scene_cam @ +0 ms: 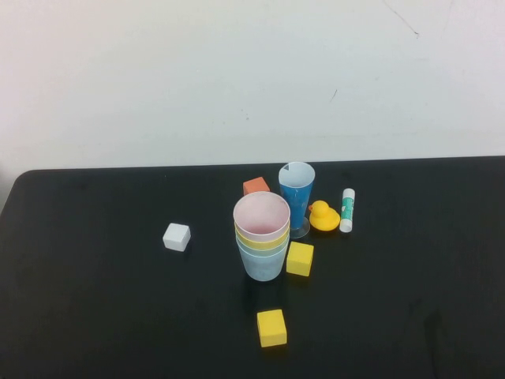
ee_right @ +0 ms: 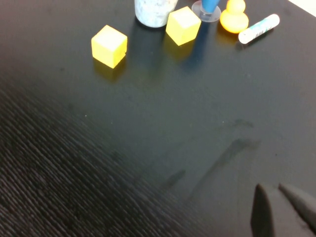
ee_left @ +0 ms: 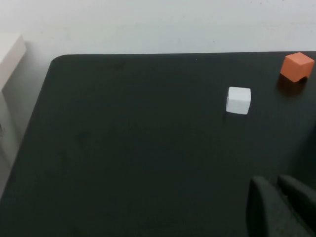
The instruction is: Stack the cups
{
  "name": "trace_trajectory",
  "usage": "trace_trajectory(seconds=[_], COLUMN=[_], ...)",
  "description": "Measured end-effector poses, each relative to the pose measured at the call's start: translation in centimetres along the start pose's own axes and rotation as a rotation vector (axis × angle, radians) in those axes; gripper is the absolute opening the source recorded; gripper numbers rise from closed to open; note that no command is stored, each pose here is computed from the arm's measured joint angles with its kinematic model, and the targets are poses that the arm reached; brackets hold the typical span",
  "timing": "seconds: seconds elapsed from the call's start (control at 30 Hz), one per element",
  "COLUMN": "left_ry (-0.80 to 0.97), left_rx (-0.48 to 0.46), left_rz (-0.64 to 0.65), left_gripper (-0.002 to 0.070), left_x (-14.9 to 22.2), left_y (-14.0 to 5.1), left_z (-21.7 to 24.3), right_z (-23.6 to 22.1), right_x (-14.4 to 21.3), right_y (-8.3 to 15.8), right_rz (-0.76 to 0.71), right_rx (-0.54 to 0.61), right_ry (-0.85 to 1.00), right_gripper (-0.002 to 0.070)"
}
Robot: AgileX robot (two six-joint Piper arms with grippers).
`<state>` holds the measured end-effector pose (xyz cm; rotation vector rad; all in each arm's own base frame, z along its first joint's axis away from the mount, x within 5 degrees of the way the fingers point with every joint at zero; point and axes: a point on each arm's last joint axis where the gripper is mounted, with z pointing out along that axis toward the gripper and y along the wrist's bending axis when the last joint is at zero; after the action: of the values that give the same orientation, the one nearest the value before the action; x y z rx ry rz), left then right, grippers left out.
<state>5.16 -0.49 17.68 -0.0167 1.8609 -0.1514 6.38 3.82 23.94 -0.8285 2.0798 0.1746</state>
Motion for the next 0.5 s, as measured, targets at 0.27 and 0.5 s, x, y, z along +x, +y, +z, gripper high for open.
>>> trace_trajectory(seconds=[0.27,0.5], left_ry=[-0.002,-0.002], left_rx=[-0.001,-0.001], left_rz=[0.008,0.008], left_gripper=[0.0001,0.0001], left_x=[-0.02,-0.02], left_y=[0.01,0.01], left_z=[0.0,0.0], right_z=[0.0,0.0], right_x=[0.0,0.0], right_y=[0.0,0.0], right_rz=[0.0,0.0], right_rx=[0.0,0.0], right_ry=[0.0,0.0], right_gripper=[0.0,0.0])
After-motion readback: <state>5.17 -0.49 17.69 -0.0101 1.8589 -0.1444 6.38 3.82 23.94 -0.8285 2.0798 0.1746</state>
